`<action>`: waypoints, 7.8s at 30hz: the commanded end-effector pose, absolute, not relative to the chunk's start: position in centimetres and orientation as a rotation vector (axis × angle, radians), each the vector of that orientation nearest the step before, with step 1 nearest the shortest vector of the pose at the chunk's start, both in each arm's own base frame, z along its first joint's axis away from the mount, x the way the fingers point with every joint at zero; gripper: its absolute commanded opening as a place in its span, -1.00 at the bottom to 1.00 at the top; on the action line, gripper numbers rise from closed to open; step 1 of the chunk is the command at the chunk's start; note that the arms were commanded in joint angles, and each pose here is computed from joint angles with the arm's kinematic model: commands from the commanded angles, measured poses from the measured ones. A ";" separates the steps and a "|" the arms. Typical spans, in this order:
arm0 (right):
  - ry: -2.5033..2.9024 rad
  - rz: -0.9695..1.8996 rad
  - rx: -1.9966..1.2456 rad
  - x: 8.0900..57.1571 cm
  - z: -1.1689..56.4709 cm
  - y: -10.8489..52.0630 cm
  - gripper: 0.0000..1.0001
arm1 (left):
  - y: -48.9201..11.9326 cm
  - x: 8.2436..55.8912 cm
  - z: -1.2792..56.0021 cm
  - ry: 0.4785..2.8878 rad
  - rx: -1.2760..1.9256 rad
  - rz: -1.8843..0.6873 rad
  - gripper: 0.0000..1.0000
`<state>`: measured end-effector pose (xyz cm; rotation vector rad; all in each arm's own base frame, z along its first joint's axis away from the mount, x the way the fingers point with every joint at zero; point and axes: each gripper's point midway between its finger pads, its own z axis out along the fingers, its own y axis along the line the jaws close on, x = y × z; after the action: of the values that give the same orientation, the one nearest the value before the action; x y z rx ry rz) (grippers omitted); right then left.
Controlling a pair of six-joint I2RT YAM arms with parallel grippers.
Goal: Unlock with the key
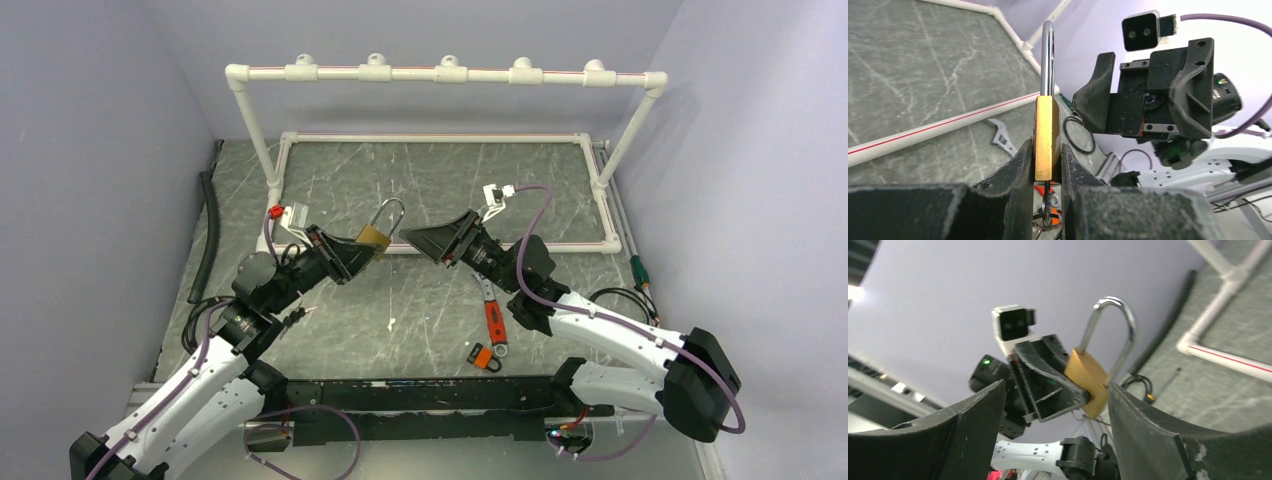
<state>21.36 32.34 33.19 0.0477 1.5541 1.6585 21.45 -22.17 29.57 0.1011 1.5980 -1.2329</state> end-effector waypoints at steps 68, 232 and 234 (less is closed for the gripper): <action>1.222 1.855 -0.273 18.9 40.7 36.6 -0.62 | -23.6 17.5 38.7 1.233 0.207 -1.611 -1.00; 1.924 1.303 0.322 25.9 33.7 34.5 -1.00 | -22.1 24.5 28.6 1.742 0.410 -0.892 -0.96; 1.920 1.311 0.318 25.8 33.6 34.6 -1.00 | -21.9 24.4 28.6 1.740 0.407 -0.886 -0.65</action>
<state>25.69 34.36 28.73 0.3016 2.0446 1.2128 22.63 -23.72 27.05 0.4589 1.7865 -1.0295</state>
